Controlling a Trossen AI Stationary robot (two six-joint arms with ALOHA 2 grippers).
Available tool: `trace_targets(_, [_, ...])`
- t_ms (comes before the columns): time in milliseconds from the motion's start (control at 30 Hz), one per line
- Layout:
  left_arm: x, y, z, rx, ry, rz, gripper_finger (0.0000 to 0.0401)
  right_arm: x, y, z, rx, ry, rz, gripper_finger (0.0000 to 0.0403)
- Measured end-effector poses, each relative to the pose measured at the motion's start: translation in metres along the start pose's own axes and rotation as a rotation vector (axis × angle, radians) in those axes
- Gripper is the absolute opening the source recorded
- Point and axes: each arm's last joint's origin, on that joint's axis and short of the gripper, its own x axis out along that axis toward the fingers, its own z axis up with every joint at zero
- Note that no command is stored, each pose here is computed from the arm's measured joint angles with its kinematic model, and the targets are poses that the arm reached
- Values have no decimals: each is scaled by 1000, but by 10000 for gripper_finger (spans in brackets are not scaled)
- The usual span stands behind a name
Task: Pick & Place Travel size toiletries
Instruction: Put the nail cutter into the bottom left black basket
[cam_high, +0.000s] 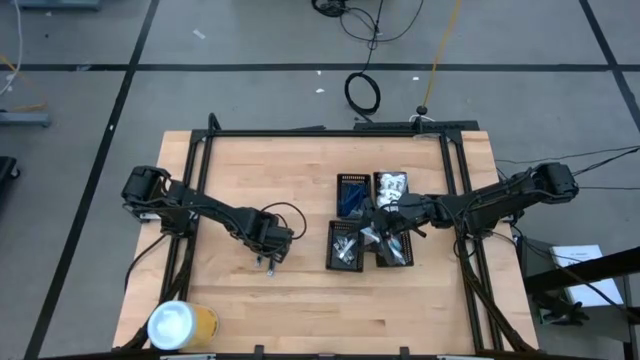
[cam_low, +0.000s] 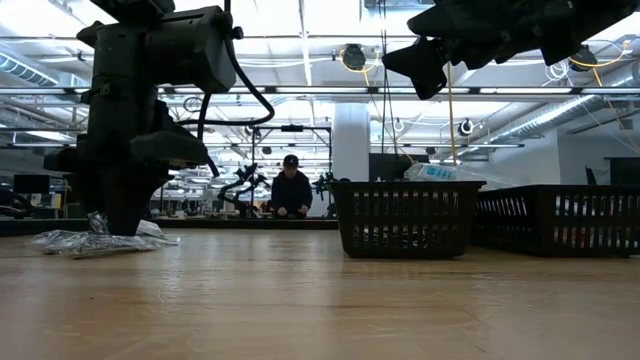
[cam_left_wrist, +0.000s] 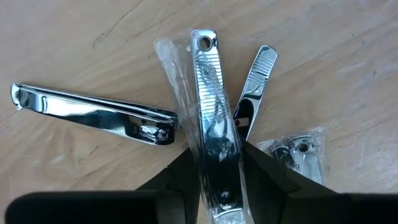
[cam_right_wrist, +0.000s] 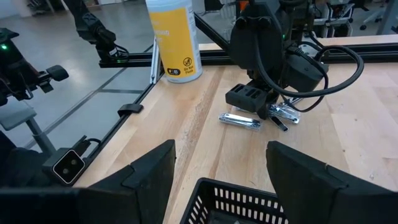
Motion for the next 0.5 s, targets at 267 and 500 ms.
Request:
trace_targets(267, [-2,0,0,2,0,14,105,0,0,0,6,0,0,238])
trace_targets(500, [-17,-10,4,68,-61,29,42,0,0,0,8,1,0,238])
